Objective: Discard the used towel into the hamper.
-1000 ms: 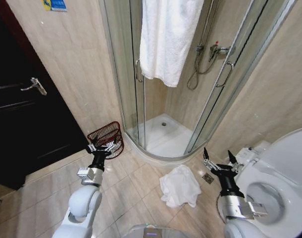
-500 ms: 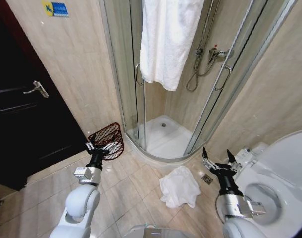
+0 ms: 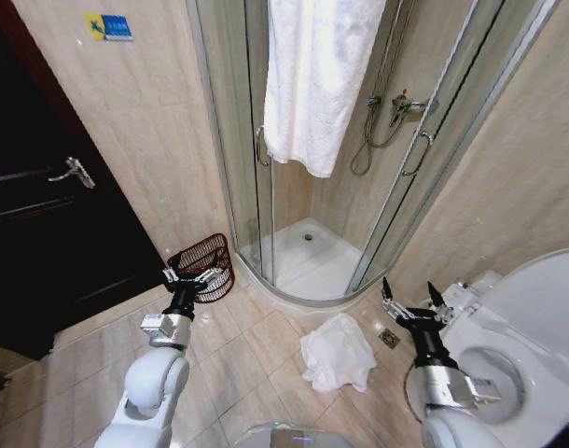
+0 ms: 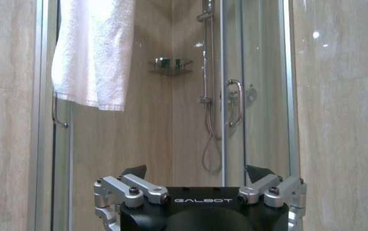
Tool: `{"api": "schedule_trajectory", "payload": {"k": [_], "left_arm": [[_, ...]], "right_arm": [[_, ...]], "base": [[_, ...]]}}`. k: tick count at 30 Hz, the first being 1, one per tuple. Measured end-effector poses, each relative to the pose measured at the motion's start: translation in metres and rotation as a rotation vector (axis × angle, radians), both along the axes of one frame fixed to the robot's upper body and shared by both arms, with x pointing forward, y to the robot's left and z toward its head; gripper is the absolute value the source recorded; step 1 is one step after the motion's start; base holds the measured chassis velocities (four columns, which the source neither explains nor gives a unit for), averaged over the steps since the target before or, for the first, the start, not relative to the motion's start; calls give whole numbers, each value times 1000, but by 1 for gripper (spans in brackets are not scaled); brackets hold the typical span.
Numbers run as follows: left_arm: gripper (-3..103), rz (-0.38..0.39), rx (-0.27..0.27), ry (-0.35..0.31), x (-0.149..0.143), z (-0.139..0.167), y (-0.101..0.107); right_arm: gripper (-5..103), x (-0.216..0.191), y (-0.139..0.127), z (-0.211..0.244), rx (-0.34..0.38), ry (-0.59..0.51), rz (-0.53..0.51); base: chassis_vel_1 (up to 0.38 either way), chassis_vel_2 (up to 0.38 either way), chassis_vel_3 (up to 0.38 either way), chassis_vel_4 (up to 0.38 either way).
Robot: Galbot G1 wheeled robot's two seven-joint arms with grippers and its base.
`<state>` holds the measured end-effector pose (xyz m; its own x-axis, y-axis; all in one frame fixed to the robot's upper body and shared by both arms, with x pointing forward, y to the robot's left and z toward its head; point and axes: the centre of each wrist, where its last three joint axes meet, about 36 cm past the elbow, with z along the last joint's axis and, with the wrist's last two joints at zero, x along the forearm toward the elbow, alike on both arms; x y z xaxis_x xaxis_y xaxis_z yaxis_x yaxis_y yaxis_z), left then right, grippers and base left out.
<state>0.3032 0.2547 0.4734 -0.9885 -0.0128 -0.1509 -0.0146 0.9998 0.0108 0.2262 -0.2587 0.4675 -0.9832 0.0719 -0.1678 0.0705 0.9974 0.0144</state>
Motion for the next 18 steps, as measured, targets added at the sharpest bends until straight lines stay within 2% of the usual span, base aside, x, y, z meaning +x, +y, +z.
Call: {"api": "schedule_trajectory", "payload": {"k": [18], "left_arm": [[100, -15, -4, -5, 6, 6, -6]], "right_arm": [[100, 3, 0, 2, 0, -6, 1]], "base": [[0, 0, 0, 0]]}}
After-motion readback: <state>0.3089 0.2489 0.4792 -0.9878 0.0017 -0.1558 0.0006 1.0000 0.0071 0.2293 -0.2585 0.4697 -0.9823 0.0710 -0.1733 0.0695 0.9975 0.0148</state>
